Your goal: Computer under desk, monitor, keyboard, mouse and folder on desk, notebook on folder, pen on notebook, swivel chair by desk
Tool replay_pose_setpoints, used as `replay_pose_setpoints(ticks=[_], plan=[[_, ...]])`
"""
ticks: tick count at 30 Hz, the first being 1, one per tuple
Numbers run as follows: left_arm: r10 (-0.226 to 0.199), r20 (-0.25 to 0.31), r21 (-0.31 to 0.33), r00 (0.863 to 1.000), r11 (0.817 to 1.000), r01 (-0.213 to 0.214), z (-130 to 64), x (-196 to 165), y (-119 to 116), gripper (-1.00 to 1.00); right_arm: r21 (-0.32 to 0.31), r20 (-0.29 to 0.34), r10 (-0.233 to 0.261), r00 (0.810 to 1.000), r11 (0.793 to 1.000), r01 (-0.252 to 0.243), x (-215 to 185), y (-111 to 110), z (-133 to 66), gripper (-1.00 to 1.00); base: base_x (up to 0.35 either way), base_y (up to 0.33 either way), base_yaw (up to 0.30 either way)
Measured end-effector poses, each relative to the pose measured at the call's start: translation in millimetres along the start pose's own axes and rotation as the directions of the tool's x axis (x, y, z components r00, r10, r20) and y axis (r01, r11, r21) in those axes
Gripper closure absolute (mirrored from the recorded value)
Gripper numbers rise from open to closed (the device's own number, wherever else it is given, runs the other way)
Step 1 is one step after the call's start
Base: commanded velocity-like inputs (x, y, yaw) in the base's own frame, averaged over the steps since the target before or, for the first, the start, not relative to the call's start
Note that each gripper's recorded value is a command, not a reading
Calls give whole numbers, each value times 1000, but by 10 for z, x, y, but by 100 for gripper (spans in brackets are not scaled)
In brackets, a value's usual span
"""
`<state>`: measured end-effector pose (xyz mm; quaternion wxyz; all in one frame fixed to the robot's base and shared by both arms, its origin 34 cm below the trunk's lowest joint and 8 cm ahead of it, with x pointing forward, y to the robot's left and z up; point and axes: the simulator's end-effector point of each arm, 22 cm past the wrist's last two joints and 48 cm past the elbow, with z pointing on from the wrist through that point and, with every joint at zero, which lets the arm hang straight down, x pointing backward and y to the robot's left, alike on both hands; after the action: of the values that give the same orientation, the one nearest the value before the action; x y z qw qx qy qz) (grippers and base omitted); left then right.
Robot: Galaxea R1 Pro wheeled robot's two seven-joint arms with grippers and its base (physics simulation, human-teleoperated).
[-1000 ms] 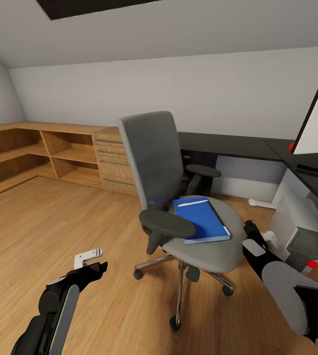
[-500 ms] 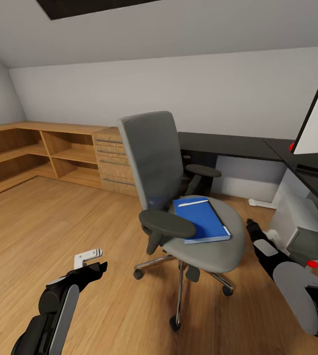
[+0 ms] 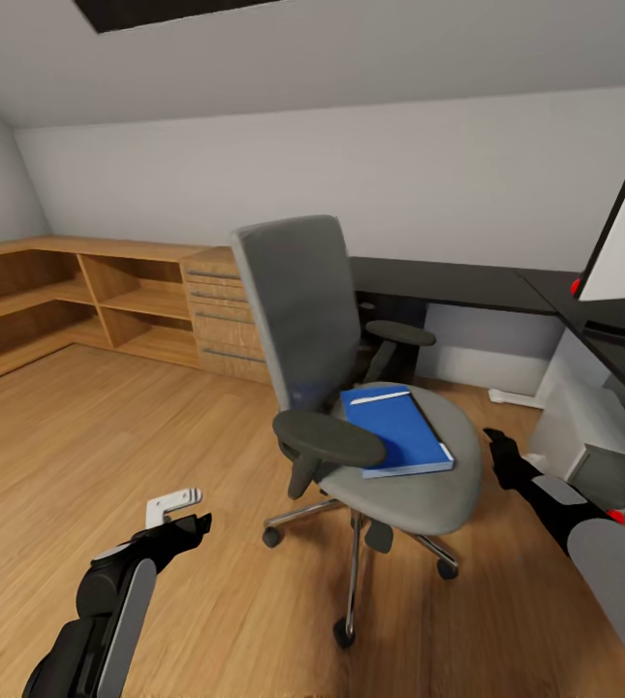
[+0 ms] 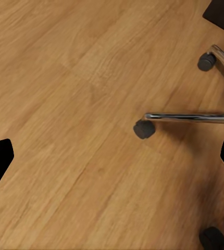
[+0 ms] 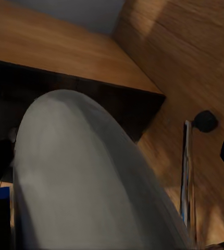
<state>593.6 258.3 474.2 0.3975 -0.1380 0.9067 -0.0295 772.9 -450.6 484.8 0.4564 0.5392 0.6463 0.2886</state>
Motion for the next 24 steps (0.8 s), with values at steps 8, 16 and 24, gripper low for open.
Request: replay_pose_setpoints(ticks=[8,16,24], plan=[[4,-32,-8,999,1000,-4,110,134,22,-100,29,-10,1,1000,1000,-1,87,-196,92,-100,0,0,0],[4,-40,-11,999,1000,-5,137,169,31,-100,36,-16,5,1000,999,-4,139,-245,118,-100,0,0,33],[4,-41,-11,999,1000,-5,139,174,31,-100,37,-17,5,1000,999,-5,147,-248,120,-100,0,0,36]])
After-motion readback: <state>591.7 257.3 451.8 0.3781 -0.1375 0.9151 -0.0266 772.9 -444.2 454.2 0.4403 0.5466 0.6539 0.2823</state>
